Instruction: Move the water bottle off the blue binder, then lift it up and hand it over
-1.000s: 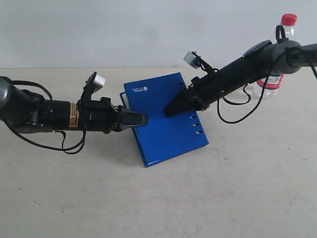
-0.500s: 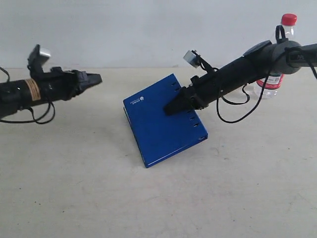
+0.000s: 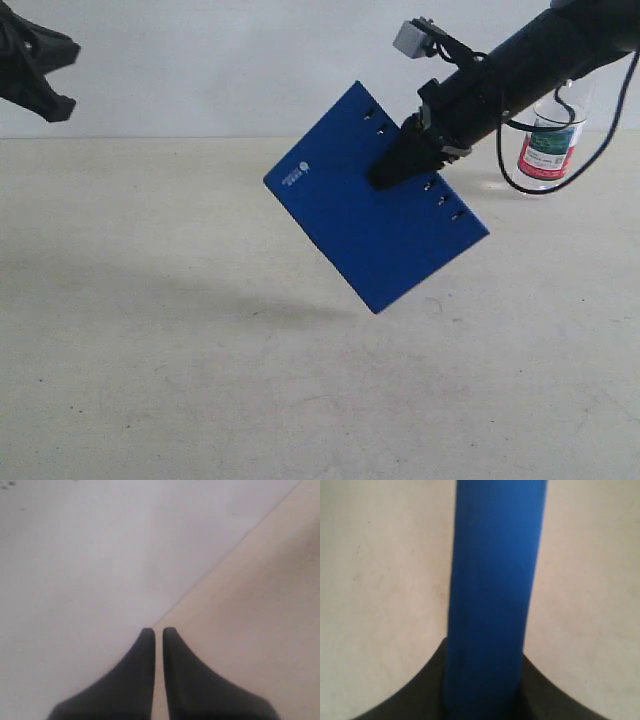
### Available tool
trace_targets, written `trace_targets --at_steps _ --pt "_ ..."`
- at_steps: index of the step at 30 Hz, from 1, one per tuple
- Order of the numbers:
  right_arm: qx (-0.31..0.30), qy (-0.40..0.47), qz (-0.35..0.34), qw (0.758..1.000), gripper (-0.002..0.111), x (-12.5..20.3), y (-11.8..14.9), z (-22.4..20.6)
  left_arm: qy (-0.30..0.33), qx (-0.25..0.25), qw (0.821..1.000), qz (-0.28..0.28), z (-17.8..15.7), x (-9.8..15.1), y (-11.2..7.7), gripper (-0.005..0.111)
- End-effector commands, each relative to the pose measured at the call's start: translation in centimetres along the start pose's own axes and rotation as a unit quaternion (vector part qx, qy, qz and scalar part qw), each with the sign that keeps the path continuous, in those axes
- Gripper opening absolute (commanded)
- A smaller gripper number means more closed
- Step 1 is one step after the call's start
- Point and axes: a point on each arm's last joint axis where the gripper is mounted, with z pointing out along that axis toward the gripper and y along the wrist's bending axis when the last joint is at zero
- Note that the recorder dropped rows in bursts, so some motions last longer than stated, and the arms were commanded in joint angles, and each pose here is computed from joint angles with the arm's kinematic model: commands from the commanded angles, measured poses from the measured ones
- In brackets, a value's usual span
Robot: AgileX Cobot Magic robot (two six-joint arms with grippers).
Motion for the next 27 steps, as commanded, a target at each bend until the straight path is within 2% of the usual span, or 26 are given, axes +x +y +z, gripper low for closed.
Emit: trace_targets --at_steps 1,2,6,10,14,16,18,21,27 --pt "0.022 -0.001 0.001 1.000 0.000 0.9 5.0 -2.6 0.019 -0.100 0.995 -0.002 -4.5 -2.3 0.8 0.005" --pt "0.024 -0.002 0.002 1.000 0.000 1.2 7.0 -3.0 0.013 -0.122 0.992 -0.022 -6.3 -2.8 0.8 0.005" --pt "0.030 -0.007 -0.047 0.998 0.000 1.2 13.8 -3.0 -0.008 -0.137 0.989 -0.049 -9.8 -3.0 -0.5 0.005" --pt "0.102 -0.059 -0.118 0.986 0.000 0.0 18.8 -2.5 -0.014 -0.141 0.985 -0.101 -12.6 -1.7 -2.6 0.005" --pt "0.196 -0.130 -0.165 0.958 0.000 -1.9 20.8 -1.6 -0.012 -0.134 0.970 -0.200 -14.0 0.4 -4.8 0.005" --pt "0.246 -0.168 -0.179 0.938 0.000 -3.2 21.0 -1.6 0.003 -0.123 0.958 -0.260 -14.1 2.1 -6.1 0.005" --pt "0.276 -0.193 -0.184 0.923 0.000 -4.2 21.0 -1.7 0.026 -0.113 0.948 -0.298 -14.1 3.8 -7.4 0.005" --pt "0.284 -0.217 -0.192 0.914 0.000 -5.8 21.2 -2.6 0.060 -0.101 0.942 -0.314 -14.0 6.0 -9.1 0.005" --pt "0.294 -0.268 -0.208 0.894 0.000 -8.7 22.4 -5.1 0.096 -0.088 0.938 -0.322 -14.1 8.1 -10.7 0.005"
